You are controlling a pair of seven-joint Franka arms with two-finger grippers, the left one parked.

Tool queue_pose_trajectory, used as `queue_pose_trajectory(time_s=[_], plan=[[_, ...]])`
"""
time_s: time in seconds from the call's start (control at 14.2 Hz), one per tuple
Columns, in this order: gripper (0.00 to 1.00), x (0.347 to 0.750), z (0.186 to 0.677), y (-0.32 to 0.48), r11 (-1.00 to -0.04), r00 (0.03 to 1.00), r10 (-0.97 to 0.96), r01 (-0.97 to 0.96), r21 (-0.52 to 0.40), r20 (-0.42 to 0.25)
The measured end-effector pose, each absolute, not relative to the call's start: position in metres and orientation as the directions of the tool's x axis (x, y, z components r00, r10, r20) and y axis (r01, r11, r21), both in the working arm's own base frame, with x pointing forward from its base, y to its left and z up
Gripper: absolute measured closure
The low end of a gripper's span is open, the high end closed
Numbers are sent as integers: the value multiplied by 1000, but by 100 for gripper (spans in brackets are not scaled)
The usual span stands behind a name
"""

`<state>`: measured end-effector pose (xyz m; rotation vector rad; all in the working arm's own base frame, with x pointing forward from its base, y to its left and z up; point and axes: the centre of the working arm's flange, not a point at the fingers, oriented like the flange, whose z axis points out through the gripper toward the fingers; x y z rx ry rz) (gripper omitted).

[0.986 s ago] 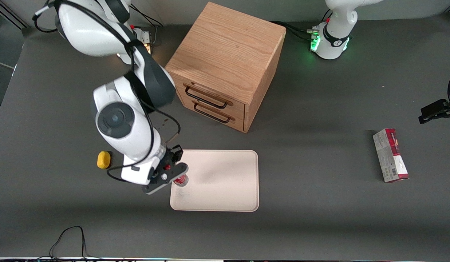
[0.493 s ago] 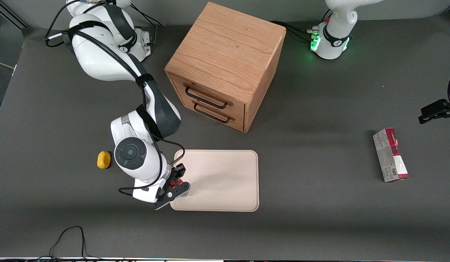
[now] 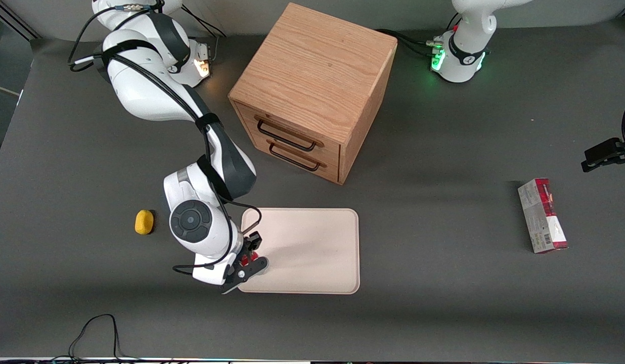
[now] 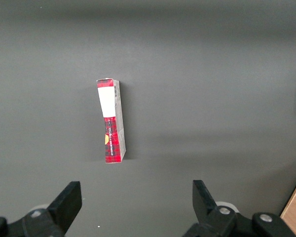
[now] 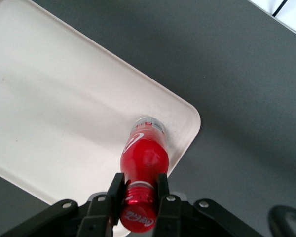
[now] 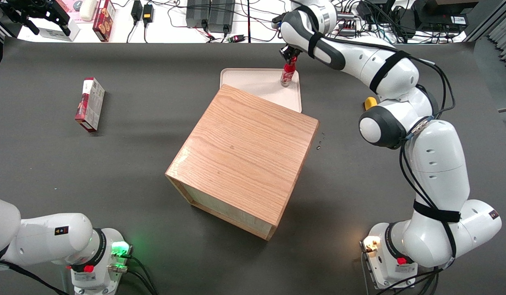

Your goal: Place coke bottle on tray

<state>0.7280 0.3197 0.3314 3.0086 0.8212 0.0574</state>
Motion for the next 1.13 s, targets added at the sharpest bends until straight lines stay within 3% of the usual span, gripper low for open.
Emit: queue_pose_trajectory(time_s=[0.14, 0.21, 0.63, 0.85, 1.13], plan=[[69, 728, 328, 320, -861, 861, 508, 507, 31, 29], [63, 729, 327, 319, -862, 861, 507, 506, 31, 32], [1, 734, 335, 310, -868, 867, 496, 495, 33, 47], [0, 724, 381, 305, -870, 870, 493, 492, 36, 20], [0, 691, 479, 285, -878, 879, 474, 476, 44, -49]])
